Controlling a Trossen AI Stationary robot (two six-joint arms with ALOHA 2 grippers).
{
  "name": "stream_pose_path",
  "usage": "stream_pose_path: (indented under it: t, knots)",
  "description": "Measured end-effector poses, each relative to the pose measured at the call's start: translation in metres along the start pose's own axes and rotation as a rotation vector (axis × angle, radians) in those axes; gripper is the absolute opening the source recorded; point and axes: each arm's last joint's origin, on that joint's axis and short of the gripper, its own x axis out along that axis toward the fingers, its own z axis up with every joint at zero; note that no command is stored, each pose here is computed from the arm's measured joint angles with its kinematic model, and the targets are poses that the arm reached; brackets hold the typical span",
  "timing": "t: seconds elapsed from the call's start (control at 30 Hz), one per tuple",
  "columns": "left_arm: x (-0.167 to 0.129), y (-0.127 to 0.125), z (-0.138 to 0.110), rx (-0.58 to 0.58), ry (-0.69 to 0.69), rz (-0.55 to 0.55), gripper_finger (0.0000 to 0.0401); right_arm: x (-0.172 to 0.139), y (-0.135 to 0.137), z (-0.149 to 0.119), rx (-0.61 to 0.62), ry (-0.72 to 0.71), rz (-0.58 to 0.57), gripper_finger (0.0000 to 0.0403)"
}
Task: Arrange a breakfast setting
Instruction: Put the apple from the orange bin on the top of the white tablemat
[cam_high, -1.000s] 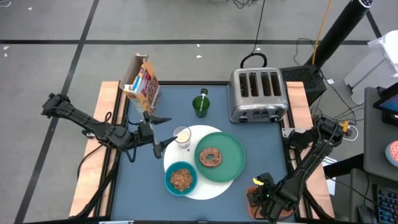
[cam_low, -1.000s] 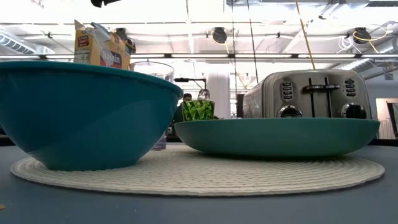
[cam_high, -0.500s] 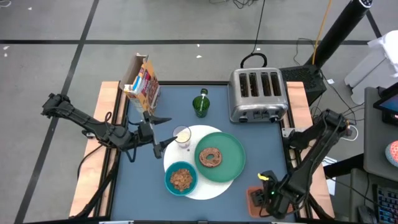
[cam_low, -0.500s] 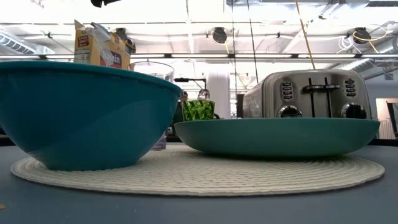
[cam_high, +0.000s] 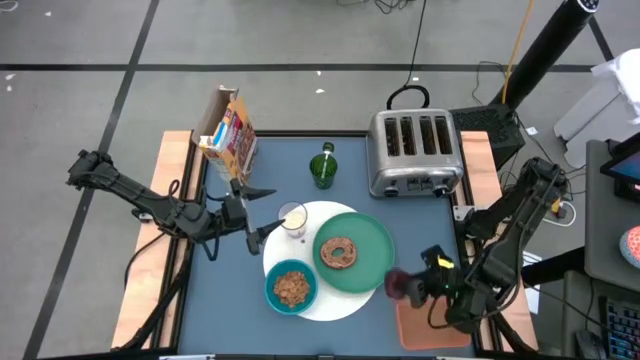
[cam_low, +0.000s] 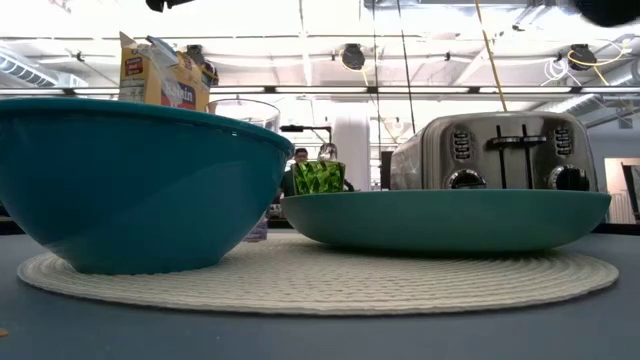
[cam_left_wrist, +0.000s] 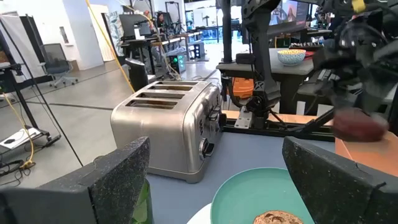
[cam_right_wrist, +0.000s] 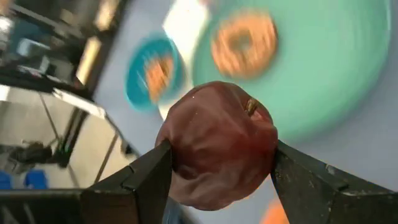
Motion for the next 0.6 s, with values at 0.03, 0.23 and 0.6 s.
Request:
stream_pose_path:
  t: [0.03,0.23,0.6]
  knots:
    - [0.000,0.000,0.000,0.000,0.000,0.000,0.0372,0.000,0.001,0.004,-0.041,-0.050,0.018,0.0237]
    - [0.000,0.000,0.000,-0.004,0.000,0.000,0.0372,0.010,0.007,0.024,-0.286,-0.247,0.010,0.0237]
    - [0.000,0.000,0.000,-0.001,0.000,0.000,0.0372,0.033,0.018,0.061,-0.603,-0.342,-0.115,0.0237]
